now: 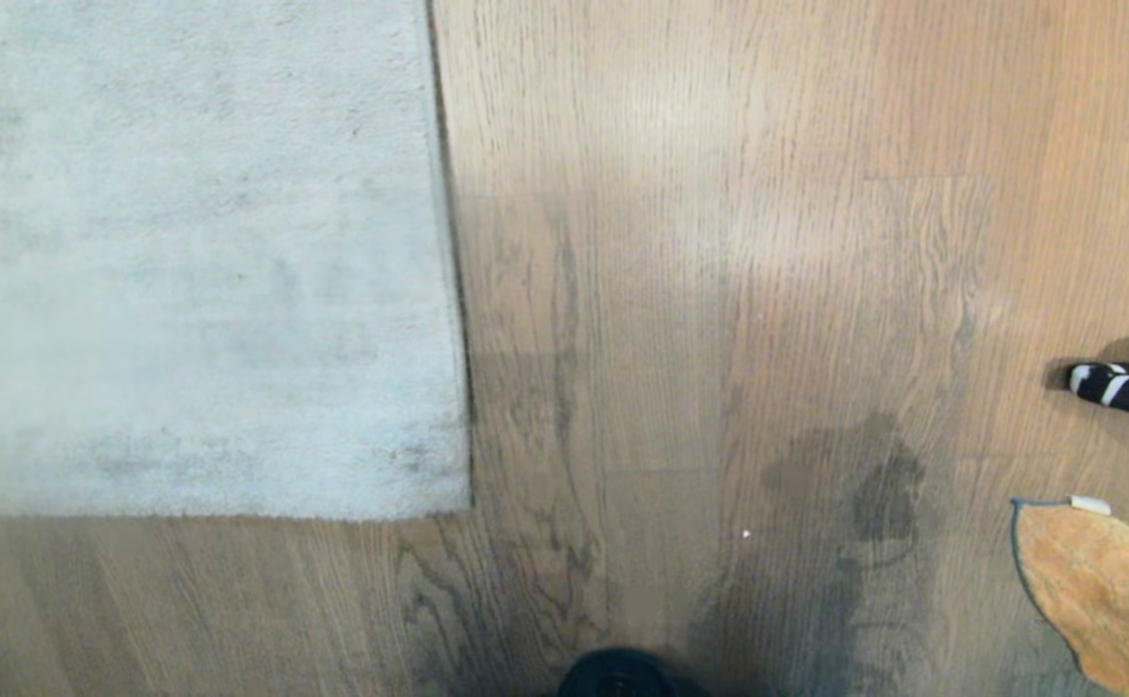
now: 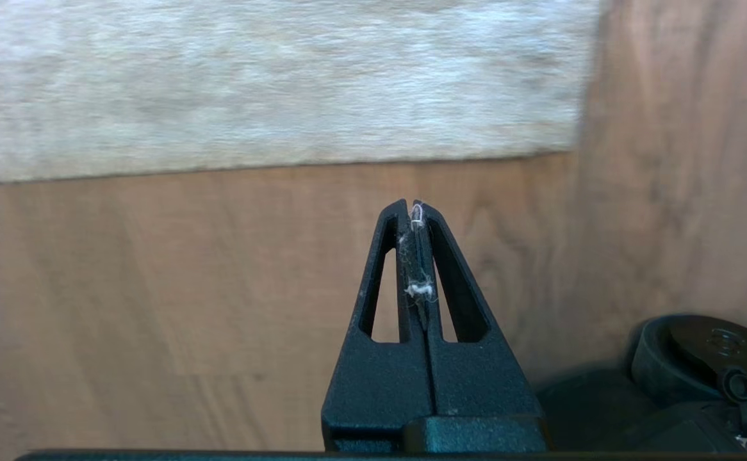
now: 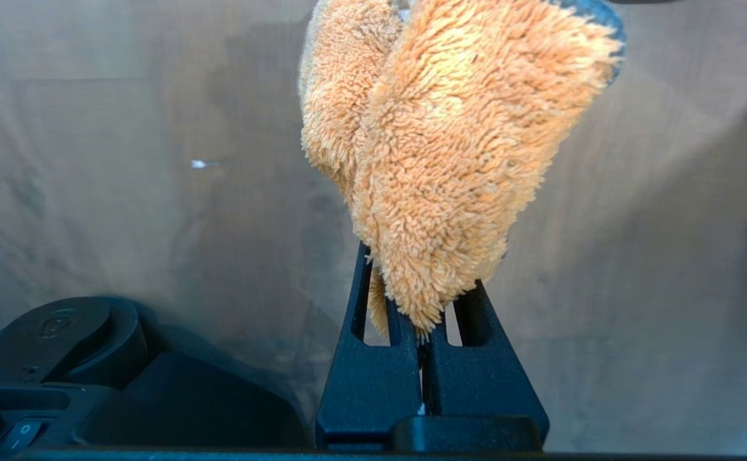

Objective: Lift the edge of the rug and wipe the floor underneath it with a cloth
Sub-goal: Put down the rag

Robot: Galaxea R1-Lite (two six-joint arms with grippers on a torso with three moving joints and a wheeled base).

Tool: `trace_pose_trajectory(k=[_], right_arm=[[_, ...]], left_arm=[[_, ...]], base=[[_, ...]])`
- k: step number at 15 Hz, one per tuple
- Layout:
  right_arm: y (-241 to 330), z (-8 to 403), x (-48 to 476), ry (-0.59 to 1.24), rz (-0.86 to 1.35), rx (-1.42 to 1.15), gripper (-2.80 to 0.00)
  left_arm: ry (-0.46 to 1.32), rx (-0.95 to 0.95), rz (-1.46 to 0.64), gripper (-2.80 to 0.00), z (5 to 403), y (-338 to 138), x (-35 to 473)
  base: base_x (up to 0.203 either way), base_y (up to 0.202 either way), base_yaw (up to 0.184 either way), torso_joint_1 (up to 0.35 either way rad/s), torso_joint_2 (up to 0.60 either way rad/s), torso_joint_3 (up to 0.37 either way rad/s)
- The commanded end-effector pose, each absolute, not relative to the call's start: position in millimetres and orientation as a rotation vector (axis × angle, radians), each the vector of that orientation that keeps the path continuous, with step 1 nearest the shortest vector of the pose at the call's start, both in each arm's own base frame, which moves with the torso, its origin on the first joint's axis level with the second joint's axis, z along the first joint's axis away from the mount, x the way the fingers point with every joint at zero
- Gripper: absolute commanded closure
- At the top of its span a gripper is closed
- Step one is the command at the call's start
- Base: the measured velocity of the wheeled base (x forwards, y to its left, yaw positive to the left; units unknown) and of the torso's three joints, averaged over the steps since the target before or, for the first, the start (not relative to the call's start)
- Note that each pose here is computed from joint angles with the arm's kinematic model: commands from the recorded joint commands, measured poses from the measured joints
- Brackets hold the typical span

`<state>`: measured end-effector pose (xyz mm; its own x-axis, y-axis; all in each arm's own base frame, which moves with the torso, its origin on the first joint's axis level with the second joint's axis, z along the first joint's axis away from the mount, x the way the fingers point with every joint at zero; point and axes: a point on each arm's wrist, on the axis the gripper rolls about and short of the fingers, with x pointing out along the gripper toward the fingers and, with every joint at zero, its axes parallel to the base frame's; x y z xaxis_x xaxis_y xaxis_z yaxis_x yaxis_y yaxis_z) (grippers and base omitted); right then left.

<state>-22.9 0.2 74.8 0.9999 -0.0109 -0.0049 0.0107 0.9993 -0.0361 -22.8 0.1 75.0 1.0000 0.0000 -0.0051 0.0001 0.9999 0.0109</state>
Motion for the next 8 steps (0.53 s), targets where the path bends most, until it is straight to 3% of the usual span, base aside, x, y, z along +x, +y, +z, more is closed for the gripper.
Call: trace_pose_trajectory(k=[1, 5, 8], right_arm=[[0.2, 74.9, -22.8, 0.006, -0.011, -0.037, 0.00], [0.2, 74.9, -22.8, 0.006, -0.011, -0.037, 0.00], [0.2, 74.9, -22.8, 0.006, -0.011, -0.037, 0.00]], left_arm=[[0.005, 0.010, 0.000, 0.00, 75.0, 0.1, -22.8], [0.005, 0.009, 0.002, 0.00, 75.0, 0.2, -22.8], [0.006, -0.003, 0.001, 0.00, 74.9, 0.2, -22.8]], base=[[0.000, -0.192, 0.000, 0.007, 0.00, 0.007], [0.000, -0.176, 0.002, 0.005, 0.00, 0.002], [0.000, -0.029, 0.000, 0.001, 0.00, 0.002]])
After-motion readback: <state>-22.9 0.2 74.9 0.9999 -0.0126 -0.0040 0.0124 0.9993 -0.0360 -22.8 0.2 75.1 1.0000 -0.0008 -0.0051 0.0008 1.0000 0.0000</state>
